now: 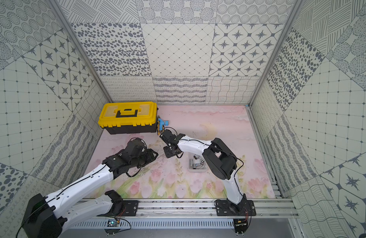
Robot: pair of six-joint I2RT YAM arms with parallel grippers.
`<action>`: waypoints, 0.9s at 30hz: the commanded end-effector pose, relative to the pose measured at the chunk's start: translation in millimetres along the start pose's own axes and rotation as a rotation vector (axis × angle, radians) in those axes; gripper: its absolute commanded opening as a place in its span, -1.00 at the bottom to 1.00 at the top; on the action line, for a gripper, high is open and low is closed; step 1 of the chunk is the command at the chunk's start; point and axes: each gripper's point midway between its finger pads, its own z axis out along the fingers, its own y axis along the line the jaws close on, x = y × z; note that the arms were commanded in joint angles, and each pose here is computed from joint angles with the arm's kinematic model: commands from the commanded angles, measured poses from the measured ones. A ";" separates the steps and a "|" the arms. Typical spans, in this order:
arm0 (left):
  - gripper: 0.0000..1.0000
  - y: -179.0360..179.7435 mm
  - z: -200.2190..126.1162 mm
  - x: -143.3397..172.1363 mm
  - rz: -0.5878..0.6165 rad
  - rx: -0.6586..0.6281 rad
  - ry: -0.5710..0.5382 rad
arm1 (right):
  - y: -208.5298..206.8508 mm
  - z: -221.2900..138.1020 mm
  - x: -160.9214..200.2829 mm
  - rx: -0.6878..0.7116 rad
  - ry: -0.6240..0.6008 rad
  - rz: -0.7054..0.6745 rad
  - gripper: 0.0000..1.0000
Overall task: Put the socket on the desktop into the storage box
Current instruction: Pick up the socket head at the center of the board.
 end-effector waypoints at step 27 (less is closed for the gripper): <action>0.36 -63.2 -22.3 -8.3 0.041 0.299 0.026 | 35.3 -129.1 26.8 -0.264 -0.355 0.044 -1.00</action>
